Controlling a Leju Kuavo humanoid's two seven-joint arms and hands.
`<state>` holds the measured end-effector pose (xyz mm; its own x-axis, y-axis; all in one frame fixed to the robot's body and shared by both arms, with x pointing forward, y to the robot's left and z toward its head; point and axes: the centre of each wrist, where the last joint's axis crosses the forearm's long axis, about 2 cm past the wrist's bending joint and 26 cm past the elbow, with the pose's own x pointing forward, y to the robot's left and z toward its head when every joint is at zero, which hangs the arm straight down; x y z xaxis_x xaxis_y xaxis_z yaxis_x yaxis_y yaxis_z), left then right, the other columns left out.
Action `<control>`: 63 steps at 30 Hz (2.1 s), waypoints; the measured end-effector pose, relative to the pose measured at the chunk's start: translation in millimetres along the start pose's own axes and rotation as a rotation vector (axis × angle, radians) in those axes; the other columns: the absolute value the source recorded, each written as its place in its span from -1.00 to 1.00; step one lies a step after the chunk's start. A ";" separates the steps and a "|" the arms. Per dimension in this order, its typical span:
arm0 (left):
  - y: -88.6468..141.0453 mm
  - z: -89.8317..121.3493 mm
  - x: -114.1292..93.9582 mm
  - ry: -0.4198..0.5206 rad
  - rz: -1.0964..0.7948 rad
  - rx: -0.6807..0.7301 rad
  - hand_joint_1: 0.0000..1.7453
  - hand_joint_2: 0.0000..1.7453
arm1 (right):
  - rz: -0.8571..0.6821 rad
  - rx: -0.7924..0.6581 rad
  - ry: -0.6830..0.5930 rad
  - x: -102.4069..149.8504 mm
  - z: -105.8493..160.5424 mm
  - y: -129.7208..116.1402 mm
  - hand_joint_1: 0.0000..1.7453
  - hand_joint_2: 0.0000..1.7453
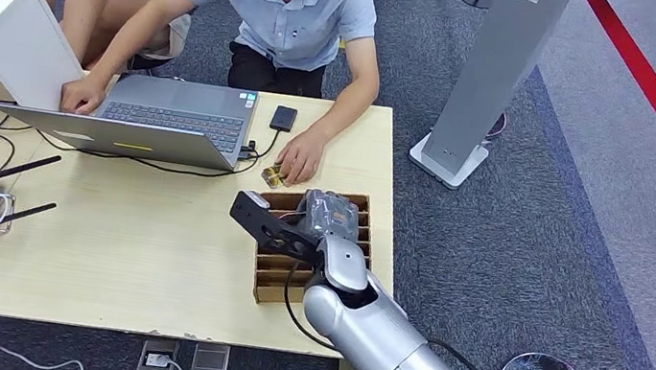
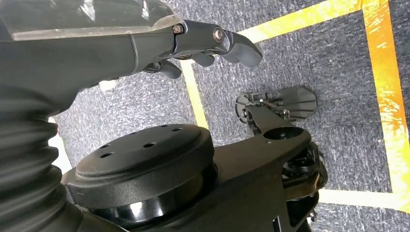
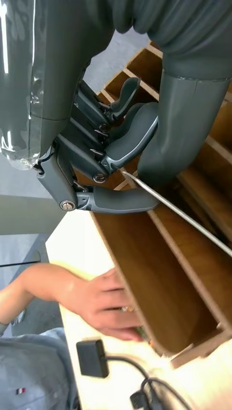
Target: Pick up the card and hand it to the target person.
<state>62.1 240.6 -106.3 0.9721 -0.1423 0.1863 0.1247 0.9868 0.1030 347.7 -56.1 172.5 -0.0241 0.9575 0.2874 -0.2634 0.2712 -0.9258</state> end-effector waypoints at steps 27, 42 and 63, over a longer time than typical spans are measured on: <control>-0.7 0.4 -6.6 0.012 0.040 0.005 -1.00 1.00 | -0.281 -0.206 -0.230 2.2 41.2 -85.9 1.00 1.00; 0.0 -0.1 1.2 -0.009 -0.009 -0.008 -1.00 1.00 | -0.337 -0.119 -0.129 -4.7 -43.6 -105.3 1.00 1.00; 0.9 -0.3 0.3 -0.004 -0.025 -0.023 -1.00 1.00 | -0.290 -0.235 0.212 -60.6 -79.6 -108.5 0.00 1.00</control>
<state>62.5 241.5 -106.4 0.9678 -0.1675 0.1882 0.1537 0.9844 0.0856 454.6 -135.8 236.0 0.2235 0.8305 0.5102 -0.0026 0.5239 -0.8518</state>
